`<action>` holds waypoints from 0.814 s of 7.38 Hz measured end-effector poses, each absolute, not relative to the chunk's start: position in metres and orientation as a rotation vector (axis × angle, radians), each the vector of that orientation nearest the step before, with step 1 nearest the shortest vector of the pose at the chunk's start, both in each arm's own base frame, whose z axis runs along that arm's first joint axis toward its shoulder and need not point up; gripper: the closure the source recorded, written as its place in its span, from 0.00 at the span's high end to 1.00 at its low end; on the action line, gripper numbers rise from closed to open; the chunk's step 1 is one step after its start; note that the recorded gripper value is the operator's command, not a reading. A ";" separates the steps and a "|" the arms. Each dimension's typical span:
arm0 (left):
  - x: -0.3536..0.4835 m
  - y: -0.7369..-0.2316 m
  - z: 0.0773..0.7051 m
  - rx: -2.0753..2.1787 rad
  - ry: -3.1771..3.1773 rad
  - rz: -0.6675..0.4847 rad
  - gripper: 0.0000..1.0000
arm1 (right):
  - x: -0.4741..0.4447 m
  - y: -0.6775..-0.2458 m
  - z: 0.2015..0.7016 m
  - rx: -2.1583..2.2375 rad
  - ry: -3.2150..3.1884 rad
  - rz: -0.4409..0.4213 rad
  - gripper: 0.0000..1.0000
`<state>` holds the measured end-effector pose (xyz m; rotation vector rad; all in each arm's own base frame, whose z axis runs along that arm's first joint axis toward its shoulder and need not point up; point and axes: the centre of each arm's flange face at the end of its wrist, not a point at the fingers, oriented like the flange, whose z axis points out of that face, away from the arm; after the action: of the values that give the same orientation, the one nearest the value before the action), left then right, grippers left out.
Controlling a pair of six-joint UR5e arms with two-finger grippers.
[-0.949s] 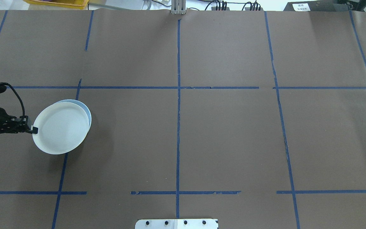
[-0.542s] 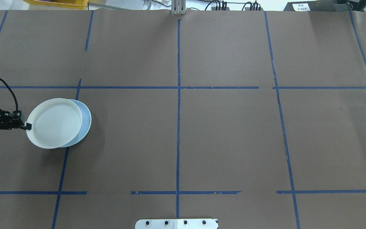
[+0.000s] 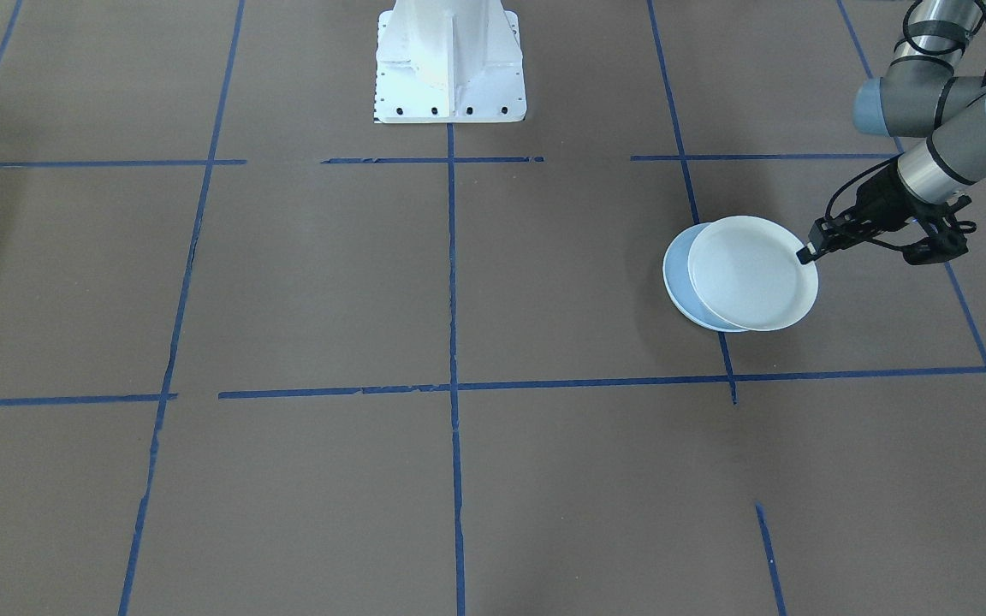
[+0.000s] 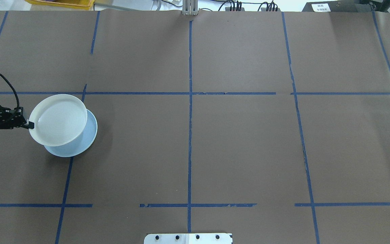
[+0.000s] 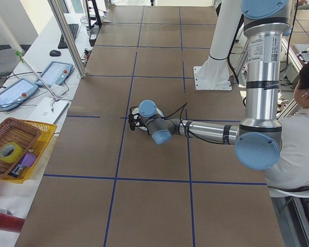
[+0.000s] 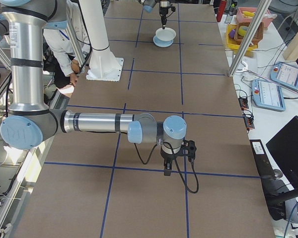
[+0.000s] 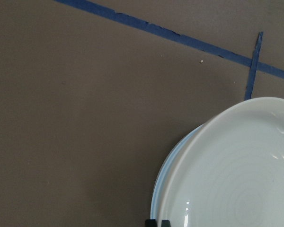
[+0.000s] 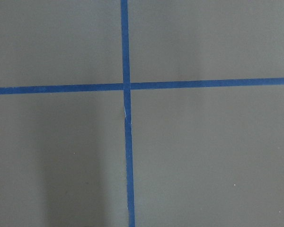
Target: Stack plate in center
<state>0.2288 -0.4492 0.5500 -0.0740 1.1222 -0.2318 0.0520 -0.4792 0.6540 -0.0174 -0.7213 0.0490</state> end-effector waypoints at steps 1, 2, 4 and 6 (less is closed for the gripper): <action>0.229 -0.451 0.550 -0.076 1.124 -0.236 0.00 | 0.052 -0.479 0.654 -0.017 -0.721 0.049 1.00; 0.230 -0.451 0.549 -0.076 1.126 -0.237 0.00 | 0.052 -0.479 0.654 -0.018 -0.721 0.049 1.00; 0.230 -0.451 0.548 -0.074 1.128 -0.237 1.00 | 0.052 -0.479 0.654 -0.018 -0.721 0.049 1.00; 0.228 -0.450 0.545 -0.054 1.148 -0.223 1.00 | 0.052 -0.479 0.654 -0.017 -0.720 0.049 1.00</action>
<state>0.2283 -0.4495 0.5453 -0.0537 1.1482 -0.2227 0.0522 -0.4792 0.6540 -0.0171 -0.7204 0.0494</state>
